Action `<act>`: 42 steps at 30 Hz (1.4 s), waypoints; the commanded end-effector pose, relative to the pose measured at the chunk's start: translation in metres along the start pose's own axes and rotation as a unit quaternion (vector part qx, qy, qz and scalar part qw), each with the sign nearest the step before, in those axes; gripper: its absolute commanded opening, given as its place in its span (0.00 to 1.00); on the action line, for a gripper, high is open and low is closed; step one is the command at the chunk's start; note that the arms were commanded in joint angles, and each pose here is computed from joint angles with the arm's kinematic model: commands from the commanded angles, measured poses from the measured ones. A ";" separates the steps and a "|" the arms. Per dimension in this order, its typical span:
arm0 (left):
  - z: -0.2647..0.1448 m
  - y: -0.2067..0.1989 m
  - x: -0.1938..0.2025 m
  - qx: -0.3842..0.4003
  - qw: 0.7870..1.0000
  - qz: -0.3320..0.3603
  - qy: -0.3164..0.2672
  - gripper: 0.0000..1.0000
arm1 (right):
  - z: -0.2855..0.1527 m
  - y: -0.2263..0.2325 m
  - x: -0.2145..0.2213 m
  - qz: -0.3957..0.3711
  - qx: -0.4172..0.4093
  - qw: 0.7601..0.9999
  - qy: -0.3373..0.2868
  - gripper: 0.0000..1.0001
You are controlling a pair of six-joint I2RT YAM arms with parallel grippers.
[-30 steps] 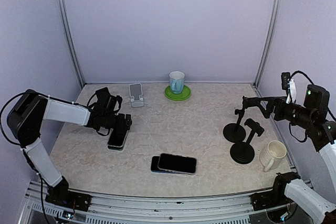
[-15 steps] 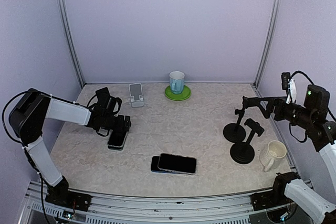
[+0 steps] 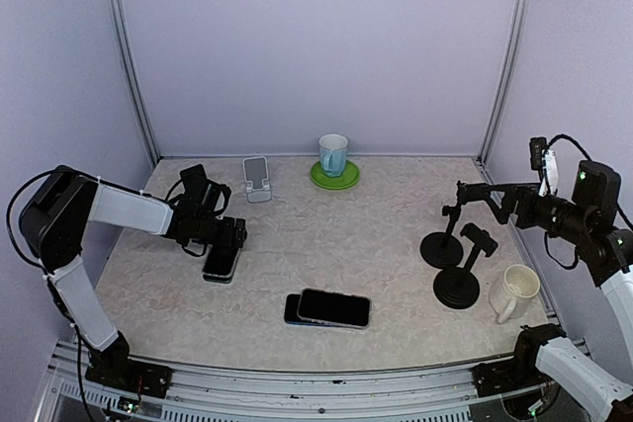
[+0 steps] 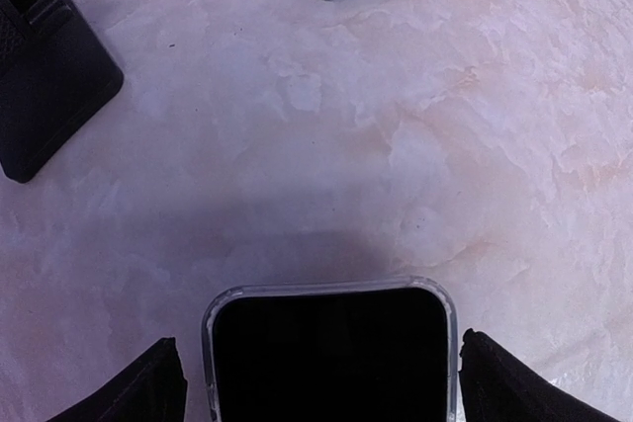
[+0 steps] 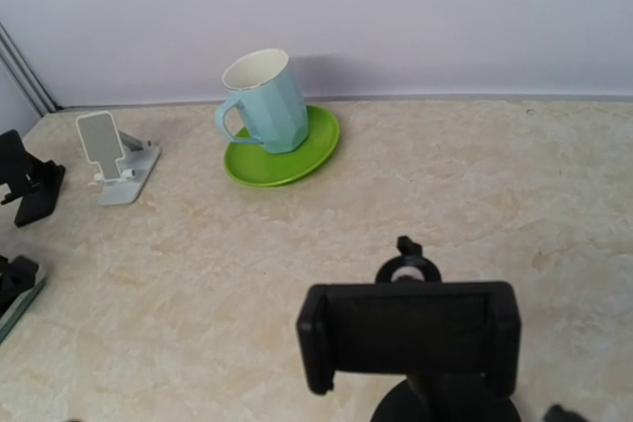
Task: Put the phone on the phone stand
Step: Pick up the phone from the phone.
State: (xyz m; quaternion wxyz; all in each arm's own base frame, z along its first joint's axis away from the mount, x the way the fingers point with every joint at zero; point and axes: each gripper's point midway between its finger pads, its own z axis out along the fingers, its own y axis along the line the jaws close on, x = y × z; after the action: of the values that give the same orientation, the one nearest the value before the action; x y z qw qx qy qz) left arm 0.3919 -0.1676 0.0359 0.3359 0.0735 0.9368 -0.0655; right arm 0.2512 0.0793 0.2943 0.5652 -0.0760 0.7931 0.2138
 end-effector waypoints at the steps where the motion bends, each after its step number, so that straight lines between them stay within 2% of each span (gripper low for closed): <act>1: 0.003 0.000 -0.004 0.000 1.000 0.004 0.002 0.93 | -0.001 -0.001 0.000 -0.001 0.000 1.000 -0.002 1.00; 9: 0.004 0.000 -0.003 -0.002 1.000 0.005 0.005 0.88 | 0.001 -0.001 0.000 -0.001 -0.001 1.000 0.000 1.00; 19: 0.006 0.002 -0.003 -0.007 1.000 0.006 0.007 0.92 | 0.002 -0.001 0.000 0.001 -0.002 1.000 0.002 1.00; 31: 0.008 0.001 0.000 -0.006 1.000 0.007 0.013 0.91 | 0.001 -0.001 0.002 0.001 -0.002 1.000 0.000 1.00; 35: 0.008 0.000 0.000 -0.004 1.000 0.007 0.012 0.85 | 0.001 -0.001 0.002 0.001 -0.002 1.000 0.000 1.00; 40: 0.007 -0.001 -0.002 0.000 1.000 0.007 0.010 0.69 | 0.000 -0.001 0.002 0.001 -0.002 1.000 -0.002 1.00; 42: 0.007 -0.002 -0.002 0.001 1.000 0.007 0.009 0.67 | 0.000 -0.001 0.002 0.001 -0.001 1.000 -0.001 1.00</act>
State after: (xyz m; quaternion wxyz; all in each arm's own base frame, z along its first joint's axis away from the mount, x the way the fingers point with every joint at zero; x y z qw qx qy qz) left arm 0.3916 -0.1685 0.0280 0.3221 0.0761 0.9415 -0.0629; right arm 0.2518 0.0800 0.2911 0.5613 -0.0763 0.7954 0.2157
